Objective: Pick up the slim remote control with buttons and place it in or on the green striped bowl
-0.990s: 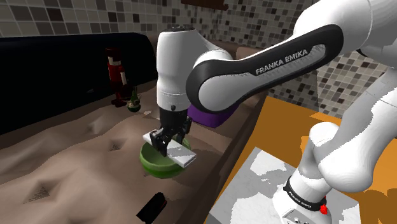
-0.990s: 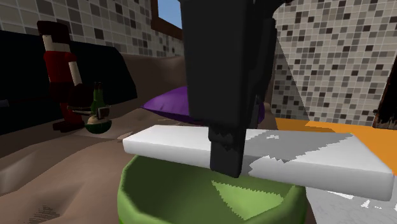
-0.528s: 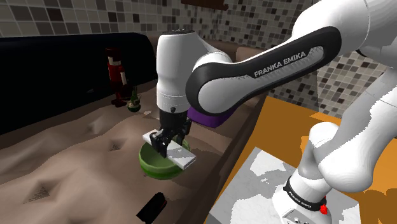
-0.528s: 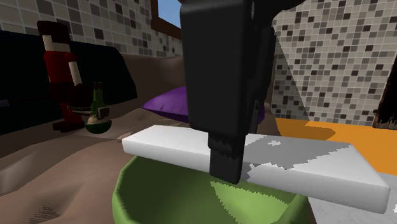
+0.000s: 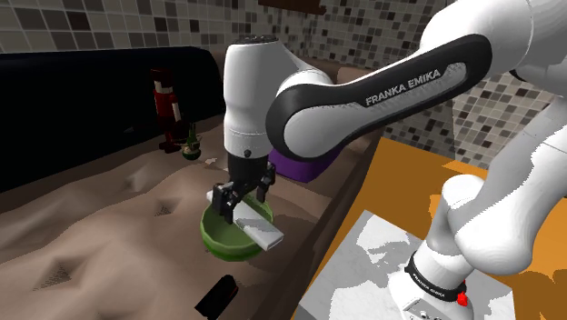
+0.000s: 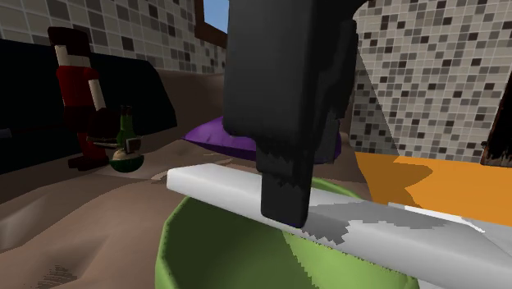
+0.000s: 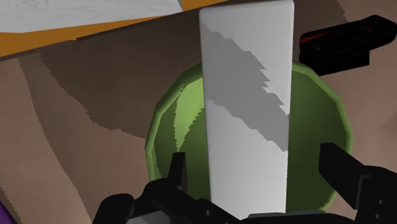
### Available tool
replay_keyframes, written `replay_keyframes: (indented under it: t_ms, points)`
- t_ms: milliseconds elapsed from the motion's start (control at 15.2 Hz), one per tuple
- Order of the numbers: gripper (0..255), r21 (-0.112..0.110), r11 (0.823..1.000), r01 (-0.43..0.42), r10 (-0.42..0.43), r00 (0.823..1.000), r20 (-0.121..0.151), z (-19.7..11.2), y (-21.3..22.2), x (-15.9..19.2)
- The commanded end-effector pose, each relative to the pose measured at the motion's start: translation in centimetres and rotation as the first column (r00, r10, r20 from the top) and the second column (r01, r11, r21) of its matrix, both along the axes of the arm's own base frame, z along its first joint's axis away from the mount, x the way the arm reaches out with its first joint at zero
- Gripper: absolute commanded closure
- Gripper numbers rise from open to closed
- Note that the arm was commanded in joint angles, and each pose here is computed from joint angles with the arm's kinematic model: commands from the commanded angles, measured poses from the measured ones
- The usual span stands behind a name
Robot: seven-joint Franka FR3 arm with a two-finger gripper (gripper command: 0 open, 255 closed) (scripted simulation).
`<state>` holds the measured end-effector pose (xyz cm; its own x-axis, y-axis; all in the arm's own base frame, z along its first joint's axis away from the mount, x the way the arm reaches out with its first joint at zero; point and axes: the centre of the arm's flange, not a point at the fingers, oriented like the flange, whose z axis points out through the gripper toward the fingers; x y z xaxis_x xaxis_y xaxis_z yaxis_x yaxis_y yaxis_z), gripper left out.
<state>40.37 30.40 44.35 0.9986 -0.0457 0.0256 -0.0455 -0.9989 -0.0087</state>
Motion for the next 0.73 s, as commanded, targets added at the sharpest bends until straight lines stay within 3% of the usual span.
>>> replay_keyframes:
  t_ms: [0,132,660]
  points:
    - [0,0.000,1.000,0.000,0.000,1.000,0.000,2.0,0.0,0.0]
    - [0,0.000,1.000,0.000,0.000,1.000,0.000,4.3,0.0,-0.1]
    - [0,0.000,1.000,0.000,0.000,1.000,0.000,4.3,0.0,-0.1]
